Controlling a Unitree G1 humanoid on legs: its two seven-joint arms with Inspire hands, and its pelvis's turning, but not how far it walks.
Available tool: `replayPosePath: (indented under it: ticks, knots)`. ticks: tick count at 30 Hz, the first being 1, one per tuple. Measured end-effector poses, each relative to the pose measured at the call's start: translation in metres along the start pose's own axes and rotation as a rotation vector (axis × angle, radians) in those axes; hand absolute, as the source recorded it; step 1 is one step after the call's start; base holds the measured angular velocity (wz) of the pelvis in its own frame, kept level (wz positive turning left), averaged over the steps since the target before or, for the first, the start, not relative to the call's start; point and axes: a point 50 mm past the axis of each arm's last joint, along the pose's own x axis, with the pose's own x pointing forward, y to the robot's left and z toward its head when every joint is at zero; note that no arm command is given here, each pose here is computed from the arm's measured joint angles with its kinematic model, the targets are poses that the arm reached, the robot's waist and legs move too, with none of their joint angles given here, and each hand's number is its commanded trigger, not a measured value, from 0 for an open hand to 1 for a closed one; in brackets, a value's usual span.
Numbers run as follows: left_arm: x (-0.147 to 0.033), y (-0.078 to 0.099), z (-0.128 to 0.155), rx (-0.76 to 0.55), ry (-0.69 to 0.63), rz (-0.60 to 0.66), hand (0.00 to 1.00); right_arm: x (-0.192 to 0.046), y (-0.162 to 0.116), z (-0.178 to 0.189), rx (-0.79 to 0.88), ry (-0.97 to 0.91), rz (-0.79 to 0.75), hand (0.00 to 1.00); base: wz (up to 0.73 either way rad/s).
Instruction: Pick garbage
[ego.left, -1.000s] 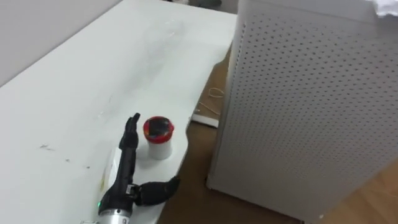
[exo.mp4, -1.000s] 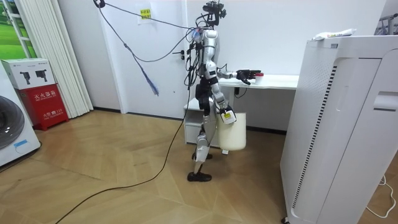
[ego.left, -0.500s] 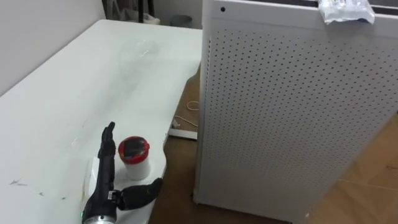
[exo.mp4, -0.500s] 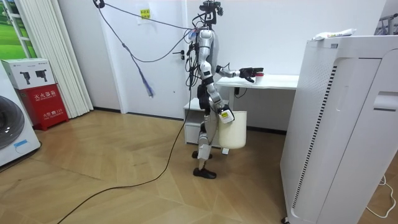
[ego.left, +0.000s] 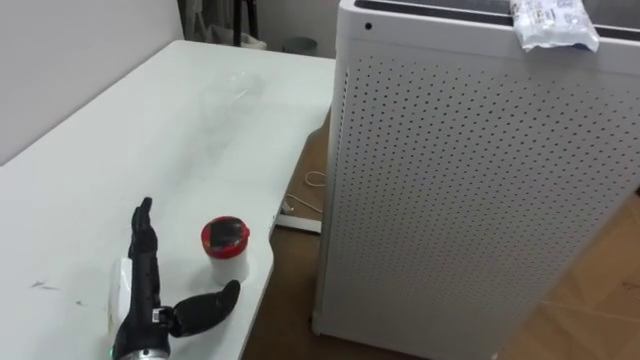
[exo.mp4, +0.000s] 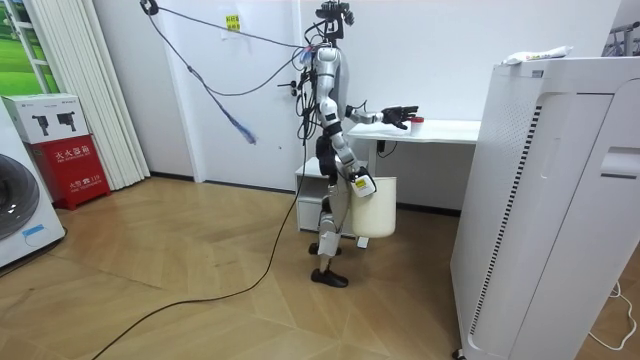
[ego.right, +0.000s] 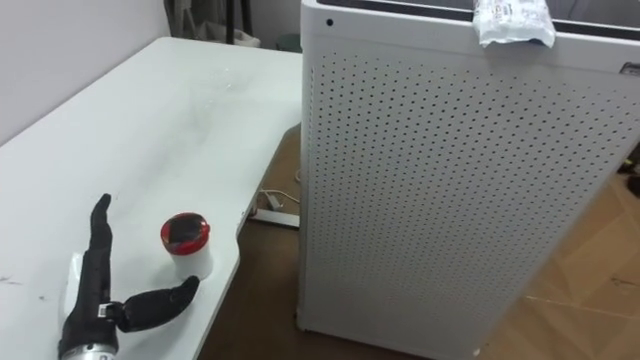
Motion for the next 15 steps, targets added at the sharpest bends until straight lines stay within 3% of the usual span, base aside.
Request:
replayPosePath:
  ticks: [5,15]
  knots:
    - [0.000,0.003,-0.005,-0.067,0.063,0.027,0.00,0.000,0.001,0.000,0.006,0.001,0.001,1.00,0.00]
    - [-0.006,-0.002,-0.014,-0.069,0.120,-0.012,0.00,0.003,0.005,0.003,-0.059,0.010,0.017,1.00,0.00]
